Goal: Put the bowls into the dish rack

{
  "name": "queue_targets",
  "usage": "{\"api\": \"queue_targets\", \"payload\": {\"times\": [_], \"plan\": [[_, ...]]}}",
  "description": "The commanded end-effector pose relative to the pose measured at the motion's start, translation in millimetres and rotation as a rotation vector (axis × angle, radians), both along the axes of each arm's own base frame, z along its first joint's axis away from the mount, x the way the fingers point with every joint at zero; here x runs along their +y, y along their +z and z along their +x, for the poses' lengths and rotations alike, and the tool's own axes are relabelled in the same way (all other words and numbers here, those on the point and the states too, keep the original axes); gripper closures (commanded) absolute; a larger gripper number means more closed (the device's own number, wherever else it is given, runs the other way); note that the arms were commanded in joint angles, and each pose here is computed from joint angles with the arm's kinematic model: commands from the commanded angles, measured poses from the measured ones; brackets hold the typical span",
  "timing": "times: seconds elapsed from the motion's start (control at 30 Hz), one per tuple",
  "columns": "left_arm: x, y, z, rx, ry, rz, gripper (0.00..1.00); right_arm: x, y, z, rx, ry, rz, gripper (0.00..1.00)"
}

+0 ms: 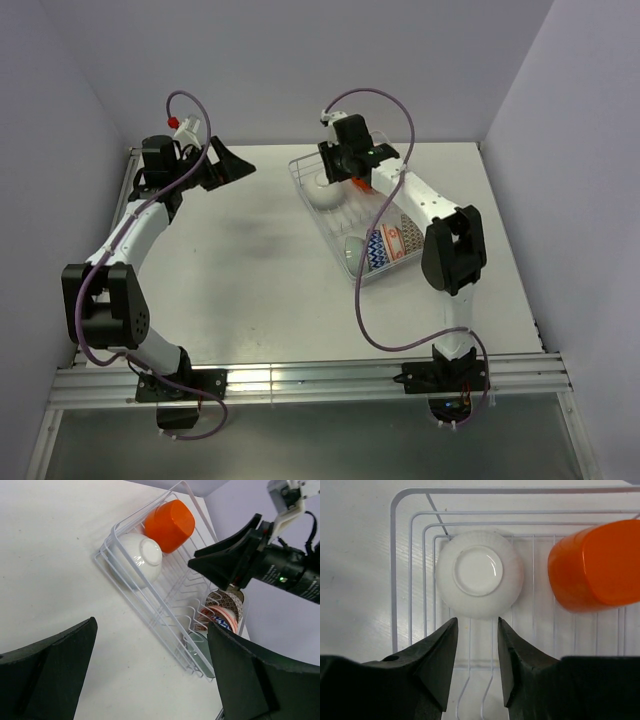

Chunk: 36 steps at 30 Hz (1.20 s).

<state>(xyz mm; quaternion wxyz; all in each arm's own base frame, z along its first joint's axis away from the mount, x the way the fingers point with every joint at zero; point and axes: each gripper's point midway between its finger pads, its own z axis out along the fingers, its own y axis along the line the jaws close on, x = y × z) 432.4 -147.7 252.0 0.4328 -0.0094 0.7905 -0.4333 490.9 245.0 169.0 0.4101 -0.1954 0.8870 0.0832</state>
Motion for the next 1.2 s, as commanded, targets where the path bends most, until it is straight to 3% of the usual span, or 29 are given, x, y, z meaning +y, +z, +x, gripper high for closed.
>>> {"api": "queue_targets", "payload": {"times": [0.0, 0.13, 0.33, 0.43, 0.57, 0.77, 1.17], "plan": [[7, 31, -4, -0.104, -0.005, 0.053, 0.03, -3, 18, -17, 0.039, -0.009, 0.091, 0.56], [20, 29, -2, -0.143, 0.012, 0.188, 0.01, -23, 51, -29, 0.037, -0.013, 0.261, 0.56], [44, 19, 4, -0.063, 0.031, 0.403, 0.00, -78, 92, -48, -0.014, -0.036, 0.360, 0.49], [59, 12, 13, 0.029, 0.046, 0.504, 0.01, -113, 108, -59, -0.047, -0.070, 0.371, 0.36], [76, 6, 33, 0.103, 0.117, 0.577, 0.00, -155, 116, -73, -0.070, -0.122, 0.349, 0.00], [66, 17, 46, 0.093, 0.109, 0.510, 0.00, -195, 118, -93, -0.070, -0.186, 0.332, 0.00], [57, 9, 44, 0.114, 0.121, 0.516, 0.00, -188, 120, -125, -0.086, -0.157, 0.364, 0.00]]}}
